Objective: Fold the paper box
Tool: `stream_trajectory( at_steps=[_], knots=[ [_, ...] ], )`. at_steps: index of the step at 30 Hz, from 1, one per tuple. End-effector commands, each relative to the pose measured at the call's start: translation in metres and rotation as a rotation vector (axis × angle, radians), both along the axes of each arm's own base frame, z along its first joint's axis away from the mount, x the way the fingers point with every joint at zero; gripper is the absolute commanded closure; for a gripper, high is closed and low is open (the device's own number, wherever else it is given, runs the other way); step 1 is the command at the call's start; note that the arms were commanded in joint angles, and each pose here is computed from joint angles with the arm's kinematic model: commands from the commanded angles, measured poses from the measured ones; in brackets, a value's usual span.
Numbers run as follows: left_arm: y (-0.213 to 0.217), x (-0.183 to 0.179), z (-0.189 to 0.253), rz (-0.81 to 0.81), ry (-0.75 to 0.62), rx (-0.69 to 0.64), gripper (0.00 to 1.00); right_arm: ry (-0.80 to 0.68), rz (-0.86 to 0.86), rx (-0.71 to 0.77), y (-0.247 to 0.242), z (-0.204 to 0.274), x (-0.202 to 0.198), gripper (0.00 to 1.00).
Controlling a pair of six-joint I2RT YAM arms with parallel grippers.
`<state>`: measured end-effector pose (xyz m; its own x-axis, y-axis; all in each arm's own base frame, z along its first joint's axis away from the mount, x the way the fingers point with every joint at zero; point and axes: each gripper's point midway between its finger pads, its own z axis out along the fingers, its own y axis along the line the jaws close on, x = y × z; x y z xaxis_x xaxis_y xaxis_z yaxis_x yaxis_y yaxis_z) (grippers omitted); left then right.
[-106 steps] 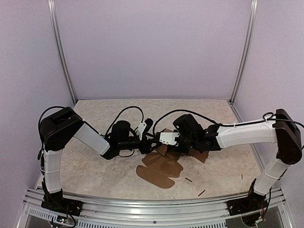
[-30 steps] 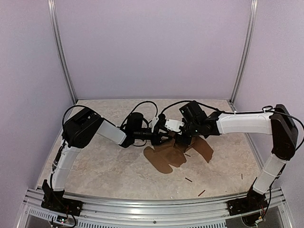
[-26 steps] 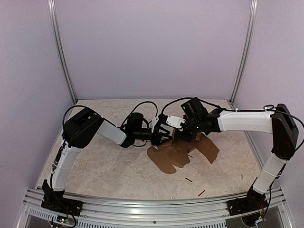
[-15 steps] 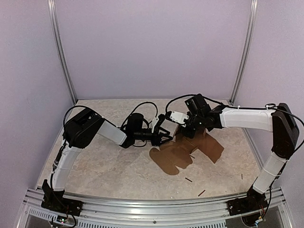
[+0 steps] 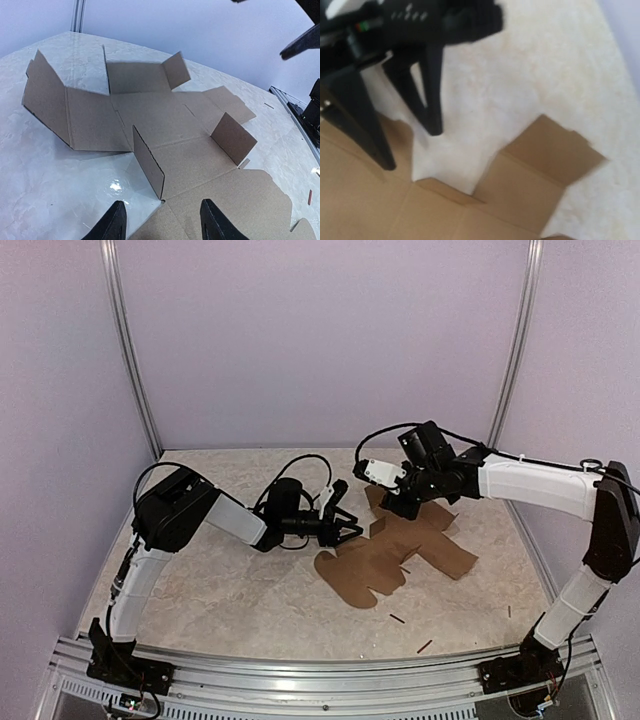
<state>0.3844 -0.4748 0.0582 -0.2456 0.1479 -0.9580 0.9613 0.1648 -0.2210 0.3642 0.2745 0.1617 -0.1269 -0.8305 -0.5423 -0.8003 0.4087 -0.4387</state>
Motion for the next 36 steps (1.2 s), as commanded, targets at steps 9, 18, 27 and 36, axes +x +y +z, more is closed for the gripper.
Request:
stream_trajectory(
  at_steps=[9,18,27,36],
  knots=[
    [0.002,0.003,-0.003,0.009,0.017,-0.008,0.5,0.26,-0.319,0.148,-0.115,-0.005,0.05,0.51],
    [0.001,-0.002,0.0,-0.003,0.035,-0.015,0.5,0.665,-0.612,0.416,-0.2,-0.069,0.081,0.48],
    [-0.002,-0.008,0.0,-0.015,0.045,-0.018,0.5,0.803,-0.732,0.447,-0.213,-0.103,0.07,0.43],
    [-0.003,-0.009,-0.002,-0.017,0.051,-0.015,0.5,0.872,-0.721,0.454,-0.208,-0.121,0.073,0.42]
  ],
)
